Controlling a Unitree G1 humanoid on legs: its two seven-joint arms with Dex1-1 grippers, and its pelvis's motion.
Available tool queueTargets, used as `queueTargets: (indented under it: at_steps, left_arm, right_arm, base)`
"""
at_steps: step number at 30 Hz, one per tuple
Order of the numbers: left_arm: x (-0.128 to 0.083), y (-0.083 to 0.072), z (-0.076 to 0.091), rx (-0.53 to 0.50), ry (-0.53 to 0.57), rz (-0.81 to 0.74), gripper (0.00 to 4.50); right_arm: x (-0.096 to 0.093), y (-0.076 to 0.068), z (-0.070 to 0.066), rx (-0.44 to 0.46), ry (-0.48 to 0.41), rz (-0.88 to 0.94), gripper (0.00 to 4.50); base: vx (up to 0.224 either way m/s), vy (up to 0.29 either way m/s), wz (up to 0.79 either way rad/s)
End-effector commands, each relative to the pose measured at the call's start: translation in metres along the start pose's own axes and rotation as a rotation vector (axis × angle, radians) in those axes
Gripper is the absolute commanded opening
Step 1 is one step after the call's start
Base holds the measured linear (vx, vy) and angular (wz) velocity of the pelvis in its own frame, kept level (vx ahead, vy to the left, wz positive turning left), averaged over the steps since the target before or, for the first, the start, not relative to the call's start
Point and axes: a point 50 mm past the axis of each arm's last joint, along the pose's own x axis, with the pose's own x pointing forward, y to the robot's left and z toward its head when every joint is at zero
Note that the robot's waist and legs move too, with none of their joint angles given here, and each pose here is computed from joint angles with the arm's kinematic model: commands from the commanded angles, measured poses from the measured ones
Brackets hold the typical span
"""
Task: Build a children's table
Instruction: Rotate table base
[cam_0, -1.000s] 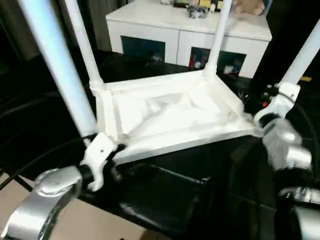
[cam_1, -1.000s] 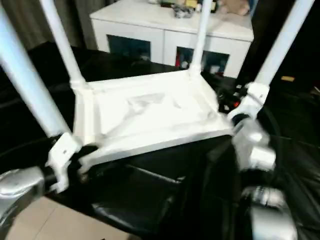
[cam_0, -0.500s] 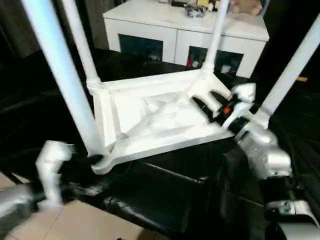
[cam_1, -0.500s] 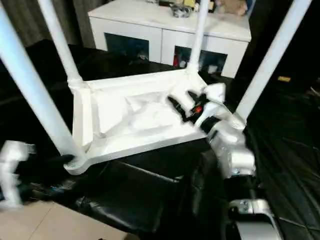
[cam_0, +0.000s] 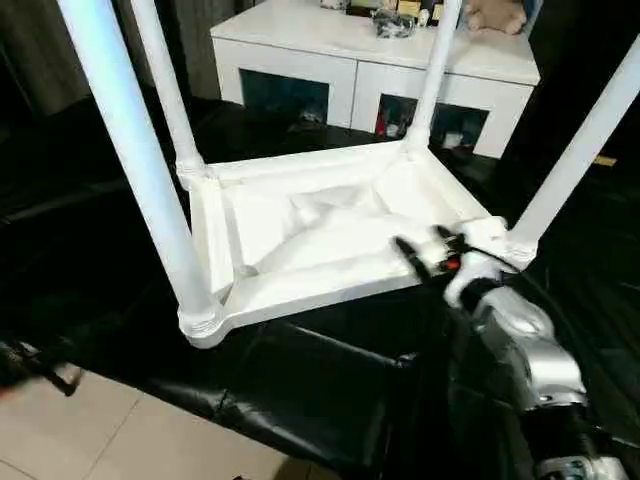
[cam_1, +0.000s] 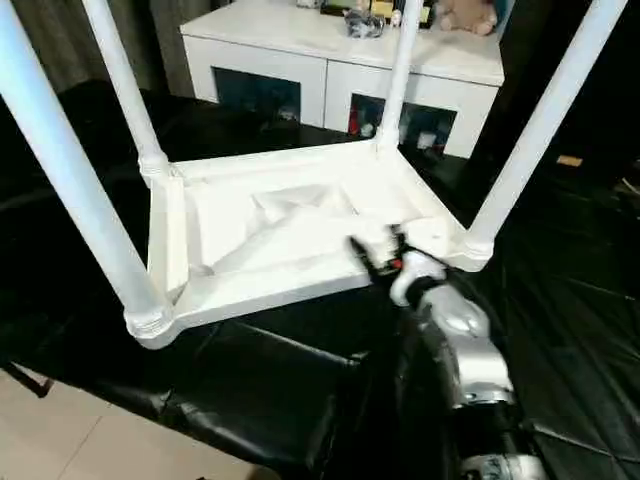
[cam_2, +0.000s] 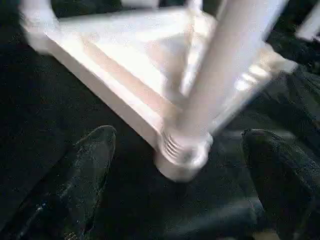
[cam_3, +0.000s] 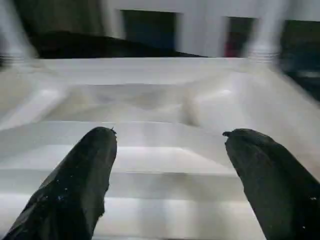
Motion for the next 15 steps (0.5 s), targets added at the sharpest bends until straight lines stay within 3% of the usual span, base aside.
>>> queueTargets:
  at_steps: [1,2,7,10,15]
  left_arm:
    - [0.009,-0.002,0.003,0.018,-0.035,-0.035,4.44]
    - [0.019,-0.004,0.003,0.013,-0.056,-0.064,4.44]
    - [0.033,0.000,-0.002,-0.001,-0.058,-0.106,4.44]
    - [0.053,-0.001,0.000,0.004,-0.080,-0.163,4.44]
    - [0.074,-0.004,0.005,0.005,-0.115,-0.221,4.44]
  right_arm:
    - [-0.006,-0.016,-0.007,-0.008,0.040,-0.110,3.86]
    - [-0.007,-0.025,-0.010,-0.006,0.063,-0.169,3.86]
    - [-0.010,-0.038,-0.010,-0.042,0.107,-0.247,3.86]
    - [-0.014,-0.050,-0.015,-0.076,0.151,-0.333,3.86]
    - [-0.016,-0.053,-0.023,-0.076,0.208,-0.368,3.86]
  base:
    - [0.000,0.000,0.00]
    - [0.000,0.000,0.00]
    - [0.000,0.000,0.00]
    - [0.000,0.000,0.00]
    - [0.000,0.000,0.00]
